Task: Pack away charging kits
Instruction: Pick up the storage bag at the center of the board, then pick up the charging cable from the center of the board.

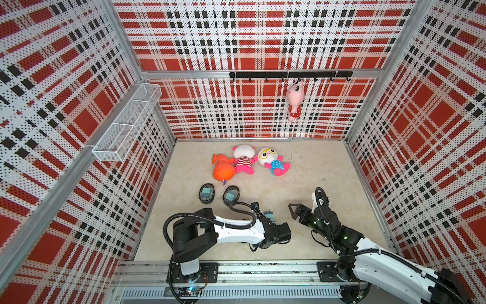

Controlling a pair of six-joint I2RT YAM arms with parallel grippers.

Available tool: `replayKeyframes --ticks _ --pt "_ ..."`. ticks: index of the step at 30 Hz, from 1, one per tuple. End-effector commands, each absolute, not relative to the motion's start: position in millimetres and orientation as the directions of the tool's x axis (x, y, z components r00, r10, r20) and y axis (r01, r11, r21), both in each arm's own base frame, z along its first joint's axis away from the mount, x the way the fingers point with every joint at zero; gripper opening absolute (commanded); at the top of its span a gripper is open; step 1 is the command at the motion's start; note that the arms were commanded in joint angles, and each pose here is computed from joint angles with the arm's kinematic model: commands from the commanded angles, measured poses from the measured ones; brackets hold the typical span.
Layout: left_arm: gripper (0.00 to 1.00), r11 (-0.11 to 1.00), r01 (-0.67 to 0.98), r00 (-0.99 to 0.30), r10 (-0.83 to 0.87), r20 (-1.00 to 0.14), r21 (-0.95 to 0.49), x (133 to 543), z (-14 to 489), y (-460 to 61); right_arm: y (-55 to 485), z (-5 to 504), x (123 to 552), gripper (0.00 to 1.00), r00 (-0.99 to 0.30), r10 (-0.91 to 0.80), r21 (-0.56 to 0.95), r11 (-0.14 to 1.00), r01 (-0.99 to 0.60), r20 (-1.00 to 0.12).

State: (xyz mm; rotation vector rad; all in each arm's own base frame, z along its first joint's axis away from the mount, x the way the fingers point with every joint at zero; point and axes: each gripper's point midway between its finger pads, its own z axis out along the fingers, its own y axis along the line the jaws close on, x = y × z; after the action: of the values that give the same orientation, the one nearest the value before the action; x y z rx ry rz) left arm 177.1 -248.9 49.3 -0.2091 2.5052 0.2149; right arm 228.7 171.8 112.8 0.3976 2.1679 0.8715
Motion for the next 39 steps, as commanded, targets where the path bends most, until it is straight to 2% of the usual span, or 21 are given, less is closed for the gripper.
replayKeyframes --ticks 1,4,11,21,26,33,39 --pt "0.00 0.980 -0.190 -0.762 -0.113 -0.637 0.053 188 82 -257 174 118 230 0.86 -0.668 0.533 0.711 0.703 0.009 -0.519" --pt "0.00 0.983 -0.181 -0.743 -0.122 -0.658 0.023 192 96 -261 180 117 228 0.77 -0.699 0.491 0.680 0.733 0.009 -0.520" --pt "0.00 0.984 -0.178 -0.704 -0.139 -0.696 -0.016 199 113 -264 199 92 211 0.69 -0.754 0.378 0.562 0.827 0.014 -0.537" --pt "0.00 0.981 -0.188 -0.673 -0.170 -0.720 -0.056 206 120 -253 224 59 179 0.64 -0.836 0.224 0.445 0.895 -0.026 -0.500" --pt "0.00 0.971 -0.194 -0.665 -0.235 -0.709 -0.140 206 124 -238 214 48 173 0.65 -0.844 0.196 0.376 0.927 -0.007 -0.500" --pt "0.00 0.954 -0.194 -0.640 -0.301 -0.707 -0.231 204 133 -215 220 27 169 0.59 -0.876 0.119 0.291 0.956 -0.025 -0.467" --pt "0.00 0.944 -0.185 -0.627 -0.327 -0.707 -0.273 201 142 -204 232 2 166 0.43 -0.908 0.056 0.232 0.971 -0.047 -0.415"
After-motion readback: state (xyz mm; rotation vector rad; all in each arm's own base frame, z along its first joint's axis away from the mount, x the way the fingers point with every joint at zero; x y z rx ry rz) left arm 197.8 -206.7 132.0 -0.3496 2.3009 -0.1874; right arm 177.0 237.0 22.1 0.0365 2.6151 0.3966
